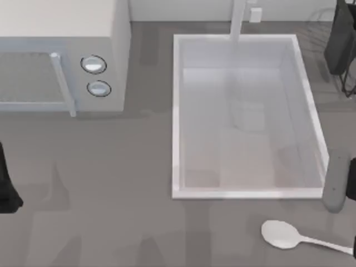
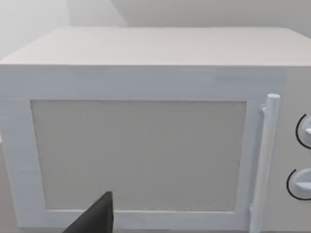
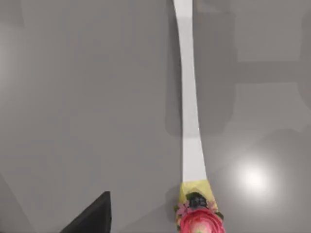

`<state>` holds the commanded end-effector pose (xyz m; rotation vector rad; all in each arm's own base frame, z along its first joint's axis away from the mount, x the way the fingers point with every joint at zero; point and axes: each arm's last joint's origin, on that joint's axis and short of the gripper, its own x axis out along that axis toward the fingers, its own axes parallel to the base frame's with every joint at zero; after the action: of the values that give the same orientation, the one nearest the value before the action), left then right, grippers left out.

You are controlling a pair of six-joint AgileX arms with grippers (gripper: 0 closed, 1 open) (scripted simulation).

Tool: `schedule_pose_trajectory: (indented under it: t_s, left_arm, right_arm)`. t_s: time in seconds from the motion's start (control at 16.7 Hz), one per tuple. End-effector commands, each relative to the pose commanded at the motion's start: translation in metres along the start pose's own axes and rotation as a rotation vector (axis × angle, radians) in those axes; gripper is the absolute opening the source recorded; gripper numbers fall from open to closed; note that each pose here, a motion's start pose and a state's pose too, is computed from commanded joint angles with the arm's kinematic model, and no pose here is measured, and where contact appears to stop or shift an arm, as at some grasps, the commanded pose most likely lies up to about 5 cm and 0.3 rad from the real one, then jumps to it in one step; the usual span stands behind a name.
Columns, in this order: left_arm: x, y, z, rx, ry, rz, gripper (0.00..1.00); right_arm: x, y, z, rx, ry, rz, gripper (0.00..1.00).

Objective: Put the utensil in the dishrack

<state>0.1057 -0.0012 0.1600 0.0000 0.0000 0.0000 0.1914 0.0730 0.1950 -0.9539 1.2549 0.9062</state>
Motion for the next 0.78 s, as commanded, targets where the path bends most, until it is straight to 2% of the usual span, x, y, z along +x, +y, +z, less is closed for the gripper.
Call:
schedule_pose_trajectory:
  t_s: [0.12,0.24,0.54,0.78]
  left_arm:
    - [0.0,0.0,0.0,0.0,0.0,0.0,1.0]
    - [0.0,0.0,0.0,0.0,0.0,0.0,1.0]
    - [0.0,0.0,0.0,0.0,0.0,0.0,1.0]
    - [0.0,0.0,0.0,0.0,0.0,0.0,1.0]
  right_arm:
    - [0.002,-0.003,0.009,-0.066,0.045,0.057,1.0]
    - [0.003,-0.005,0.012,-0.095,0.065,0.083,1.0]
    - [0.004,-0.005,0.011,-0.091,0.065,0.082,1.0]
    - [0.03,-0.005,0.013,-0.096,0.068,0.086,1.0]
